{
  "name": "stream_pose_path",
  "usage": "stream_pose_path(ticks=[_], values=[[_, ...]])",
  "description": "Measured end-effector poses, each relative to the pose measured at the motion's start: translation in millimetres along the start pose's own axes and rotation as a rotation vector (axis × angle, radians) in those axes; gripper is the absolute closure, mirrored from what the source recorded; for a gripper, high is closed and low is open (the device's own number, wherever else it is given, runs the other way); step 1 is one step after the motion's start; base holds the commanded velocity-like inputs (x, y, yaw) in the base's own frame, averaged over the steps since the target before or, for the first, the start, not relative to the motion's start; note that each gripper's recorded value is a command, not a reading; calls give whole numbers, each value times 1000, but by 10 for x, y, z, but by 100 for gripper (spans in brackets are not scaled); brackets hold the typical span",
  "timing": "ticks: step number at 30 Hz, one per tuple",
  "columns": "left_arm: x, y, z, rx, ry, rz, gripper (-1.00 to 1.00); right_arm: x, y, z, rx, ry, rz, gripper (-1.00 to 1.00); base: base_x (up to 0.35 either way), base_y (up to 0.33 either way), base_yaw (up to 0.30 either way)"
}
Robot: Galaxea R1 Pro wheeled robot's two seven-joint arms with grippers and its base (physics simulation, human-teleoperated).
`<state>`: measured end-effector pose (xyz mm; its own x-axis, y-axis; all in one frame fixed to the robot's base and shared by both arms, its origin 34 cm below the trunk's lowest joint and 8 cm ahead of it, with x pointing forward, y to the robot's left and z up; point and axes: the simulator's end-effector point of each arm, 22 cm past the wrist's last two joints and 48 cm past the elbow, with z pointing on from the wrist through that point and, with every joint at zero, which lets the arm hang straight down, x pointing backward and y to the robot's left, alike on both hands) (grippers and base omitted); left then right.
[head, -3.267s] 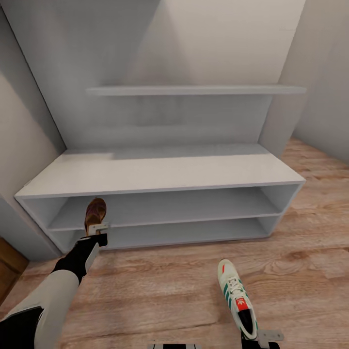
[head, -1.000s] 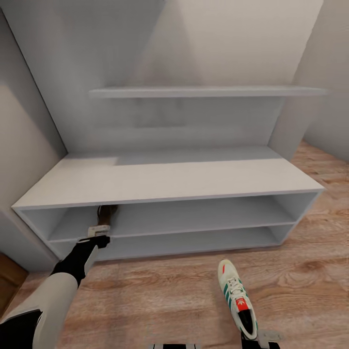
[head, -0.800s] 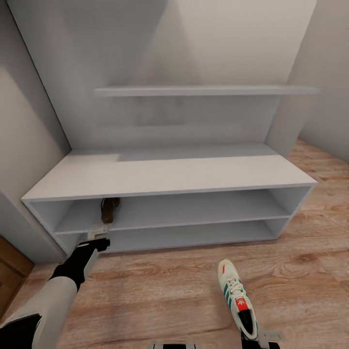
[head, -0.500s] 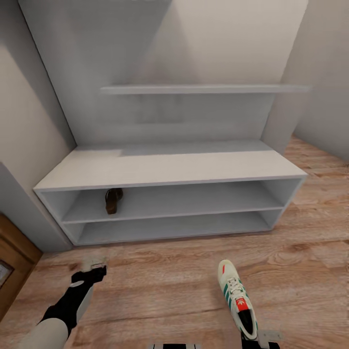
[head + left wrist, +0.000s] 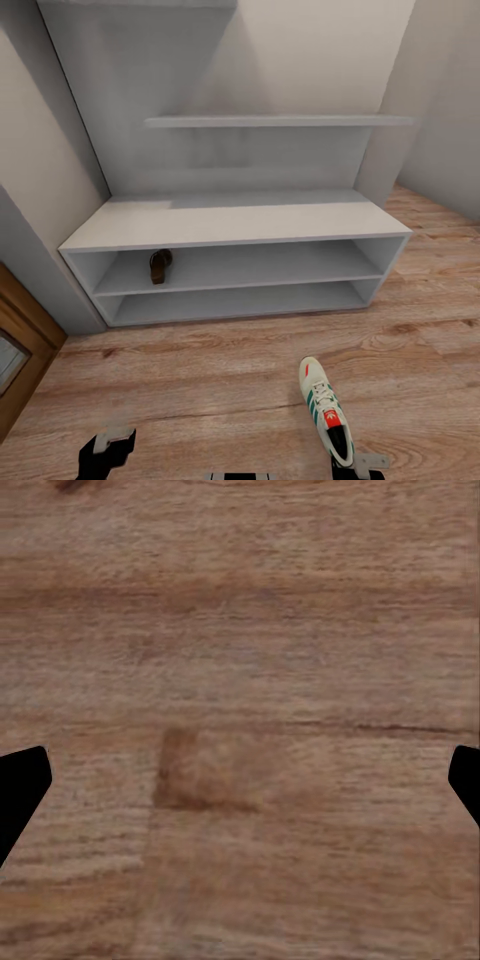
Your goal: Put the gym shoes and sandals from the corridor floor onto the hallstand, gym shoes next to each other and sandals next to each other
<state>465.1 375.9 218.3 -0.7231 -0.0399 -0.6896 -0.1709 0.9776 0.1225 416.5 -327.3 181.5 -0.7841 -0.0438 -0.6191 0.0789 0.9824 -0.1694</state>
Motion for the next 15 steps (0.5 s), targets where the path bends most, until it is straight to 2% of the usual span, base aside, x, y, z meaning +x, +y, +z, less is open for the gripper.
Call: stream_pose_path(ticks=[4,13,15], values=[[214,36,-104,-2,17,5,-100,-5,6,1,0,-1,3,100,-3,0,0],[334,22,-164,6,28,9,-100,-8,1,1,3,-1,7,100,0,0,0],[396,50,-226,5,15,14,-100,-7,6,1,3,0,7,100,0,0,0]])
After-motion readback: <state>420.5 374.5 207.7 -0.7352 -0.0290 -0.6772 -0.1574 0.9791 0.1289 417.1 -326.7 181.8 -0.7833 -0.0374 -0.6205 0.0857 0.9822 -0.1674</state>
